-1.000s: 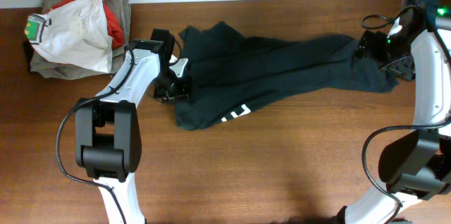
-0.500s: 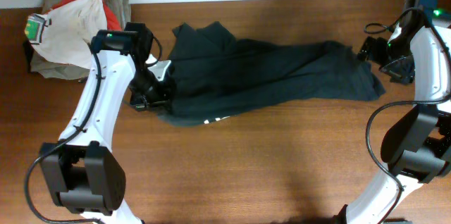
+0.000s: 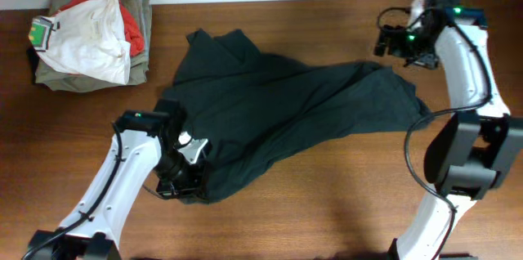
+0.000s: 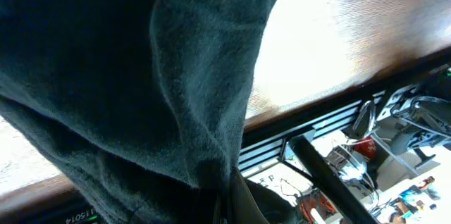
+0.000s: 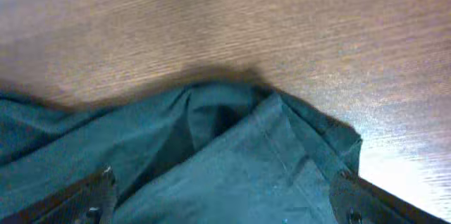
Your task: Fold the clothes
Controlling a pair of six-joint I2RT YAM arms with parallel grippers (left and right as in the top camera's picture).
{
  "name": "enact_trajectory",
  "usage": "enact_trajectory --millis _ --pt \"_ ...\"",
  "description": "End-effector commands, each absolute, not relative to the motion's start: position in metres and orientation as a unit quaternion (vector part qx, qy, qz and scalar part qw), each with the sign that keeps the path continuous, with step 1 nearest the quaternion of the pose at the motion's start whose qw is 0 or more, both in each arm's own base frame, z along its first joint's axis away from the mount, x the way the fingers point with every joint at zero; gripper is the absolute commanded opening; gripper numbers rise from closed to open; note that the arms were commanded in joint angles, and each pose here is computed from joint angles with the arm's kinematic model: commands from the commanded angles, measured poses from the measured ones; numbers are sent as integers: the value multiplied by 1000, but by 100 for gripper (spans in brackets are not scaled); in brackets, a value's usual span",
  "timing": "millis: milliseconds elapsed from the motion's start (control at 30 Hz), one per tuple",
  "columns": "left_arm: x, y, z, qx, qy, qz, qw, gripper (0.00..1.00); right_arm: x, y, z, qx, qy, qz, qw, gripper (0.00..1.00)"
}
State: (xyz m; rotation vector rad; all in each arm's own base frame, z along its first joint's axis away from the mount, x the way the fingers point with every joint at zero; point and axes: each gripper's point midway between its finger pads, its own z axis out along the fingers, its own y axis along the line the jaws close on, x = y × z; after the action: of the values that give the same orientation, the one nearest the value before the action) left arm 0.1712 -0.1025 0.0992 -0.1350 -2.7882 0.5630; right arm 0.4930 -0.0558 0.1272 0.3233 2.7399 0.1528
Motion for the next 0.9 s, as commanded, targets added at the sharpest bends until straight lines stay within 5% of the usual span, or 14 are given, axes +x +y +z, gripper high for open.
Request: enact_trajectory --millis 0,267,367,467,700,767,867 --pt "173 -106 101 -41 -968 207 139 1 506 -84 105 122 973 4 196 96" --pt "183 -108 99 -46 -970 211 116 6 534 -77 29 93 977 48 185 80" --pt "188 -109 98 -48 -970 212 107 8 526 -76 13 97 981 48 161 66" --pt "190 -110 97 -49 -971 212 101 8 525 -77 13 101 981 48 157 56" --pt "193 -110 97 -51 -971 213 94 9 510 -78 31 106 987 38 118 54" --pt "193 -110 97 -51 -971 213 94 9 510 -78 31 121 985 40 117 39" --pt "194 -110 97 -51 -971 213 94 9 510 -78 32 120 985 41 119 36"
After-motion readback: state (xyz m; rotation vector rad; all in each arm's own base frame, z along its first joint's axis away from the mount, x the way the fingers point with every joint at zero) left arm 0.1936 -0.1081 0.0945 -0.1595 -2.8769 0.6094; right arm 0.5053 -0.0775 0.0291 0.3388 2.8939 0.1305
